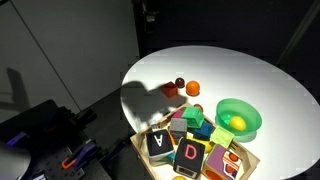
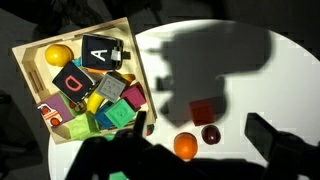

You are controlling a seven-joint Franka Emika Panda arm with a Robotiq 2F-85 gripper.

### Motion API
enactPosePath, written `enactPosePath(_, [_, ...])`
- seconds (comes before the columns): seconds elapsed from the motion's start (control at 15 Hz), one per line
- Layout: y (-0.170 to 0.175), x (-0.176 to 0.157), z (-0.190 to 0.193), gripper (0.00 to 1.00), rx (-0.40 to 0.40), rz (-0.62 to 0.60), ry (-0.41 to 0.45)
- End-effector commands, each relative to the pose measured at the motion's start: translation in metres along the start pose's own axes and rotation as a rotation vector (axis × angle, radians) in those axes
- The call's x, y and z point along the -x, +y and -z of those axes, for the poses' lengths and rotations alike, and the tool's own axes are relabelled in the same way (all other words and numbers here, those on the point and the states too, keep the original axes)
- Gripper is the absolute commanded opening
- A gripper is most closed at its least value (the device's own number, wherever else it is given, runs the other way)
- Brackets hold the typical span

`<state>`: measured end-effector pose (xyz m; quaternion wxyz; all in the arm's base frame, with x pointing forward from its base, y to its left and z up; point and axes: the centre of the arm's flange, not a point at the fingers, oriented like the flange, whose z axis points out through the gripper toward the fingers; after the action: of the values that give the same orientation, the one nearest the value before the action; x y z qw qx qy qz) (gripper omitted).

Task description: Put the orange block on the tray

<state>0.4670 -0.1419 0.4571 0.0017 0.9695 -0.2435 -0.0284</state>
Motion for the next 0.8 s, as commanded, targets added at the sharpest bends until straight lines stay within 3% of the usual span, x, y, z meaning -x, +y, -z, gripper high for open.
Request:
enactPosePath(0.0, [0.009,-0.037,-0.020,1.00,0.023,0.037,-0.023])
enactPosePath(0.73, [-0.010,-0.092,-0.130,1.00,0.031,0.148,0.047])
